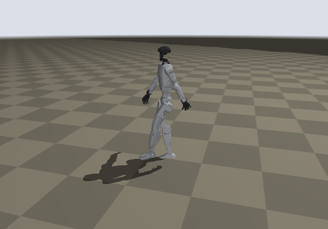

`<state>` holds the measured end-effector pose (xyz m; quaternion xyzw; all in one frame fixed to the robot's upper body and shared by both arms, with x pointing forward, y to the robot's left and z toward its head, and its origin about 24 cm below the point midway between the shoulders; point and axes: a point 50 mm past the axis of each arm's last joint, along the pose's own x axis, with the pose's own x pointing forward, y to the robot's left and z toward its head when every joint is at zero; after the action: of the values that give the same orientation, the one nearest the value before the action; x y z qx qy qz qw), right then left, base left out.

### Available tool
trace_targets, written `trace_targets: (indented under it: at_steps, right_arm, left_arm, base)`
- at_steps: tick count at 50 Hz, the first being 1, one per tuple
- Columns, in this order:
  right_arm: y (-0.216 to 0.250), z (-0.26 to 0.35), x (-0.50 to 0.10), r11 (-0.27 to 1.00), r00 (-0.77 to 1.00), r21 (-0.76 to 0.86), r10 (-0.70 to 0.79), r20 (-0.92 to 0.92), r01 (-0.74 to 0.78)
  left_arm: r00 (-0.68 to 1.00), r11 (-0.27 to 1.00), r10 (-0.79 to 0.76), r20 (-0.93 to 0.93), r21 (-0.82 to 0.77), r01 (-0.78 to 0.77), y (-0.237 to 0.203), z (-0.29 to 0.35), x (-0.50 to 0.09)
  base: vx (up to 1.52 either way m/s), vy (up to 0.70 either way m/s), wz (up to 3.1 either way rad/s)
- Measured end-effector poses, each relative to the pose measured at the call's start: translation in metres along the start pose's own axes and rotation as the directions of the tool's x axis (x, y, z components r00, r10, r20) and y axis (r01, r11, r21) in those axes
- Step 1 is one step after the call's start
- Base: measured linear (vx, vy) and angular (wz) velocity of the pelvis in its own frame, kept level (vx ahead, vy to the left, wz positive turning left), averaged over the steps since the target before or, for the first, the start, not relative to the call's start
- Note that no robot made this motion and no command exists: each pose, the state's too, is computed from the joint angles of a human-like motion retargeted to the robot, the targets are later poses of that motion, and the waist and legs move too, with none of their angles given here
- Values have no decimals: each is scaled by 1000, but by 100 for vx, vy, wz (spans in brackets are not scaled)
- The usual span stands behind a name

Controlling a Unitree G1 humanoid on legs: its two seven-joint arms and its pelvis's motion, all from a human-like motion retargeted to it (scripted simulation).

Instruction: Walk run

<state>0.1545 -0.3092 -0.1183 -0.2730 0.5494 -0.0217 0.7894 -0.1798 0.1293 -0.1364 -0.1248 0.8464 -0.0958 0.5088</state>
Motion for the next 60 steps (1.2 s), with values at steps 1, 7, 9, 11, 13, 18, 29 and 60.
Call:
trace_targets:
  at_steps: [1,7,9,11,13,18,29,60]
  right_arm:
    - [-5,5,0,1000,999,6,-30,18,30]
    - [8,10,1,1000,1000,10,5,-4,-5]
    - [29,-1,1,996,996,-29,85,-36,-86]
    - [56,-20,-3,980,980,-78,177,-94,-184]
    - [80,-46,-10,952,948,-116,261,-181,-284]
    - [126,-110,-38,865,816,-102,418,-399,-492]
    - [210,-198,-124,683,484,201,665,-569,-702]
    - [23,39,-3,997,967,-23,77,244,-74]
  left_arm:
    - [1000,999,-16,-24,-41,15,-2,-6,0]
    - [995,957,-88,-40,-280,73,-10,-18,1]
    - [997,946,-83,2,-313,79,-8,-10,1]
    - [996,951,-61,60,-299,76,1,7,-2]
    - [989,972,-15,146,-230,48,13,37,-8]
    - [837,983,165,521,-19,-182,42,165,-55]
    - [175,924,25,984,45,-379,30,343,-246]
    - [999,999,-18,35,49,16,-17,-3,5]
  base:
    - [76,-20,96]
    - [102,-23,13]
    - [138,-16,-80]
    - [114,-12,-9]
    - [110,-3,101]
    - [93,-1,157]
    - [88,-28,153]
    - [99,-43,-31]
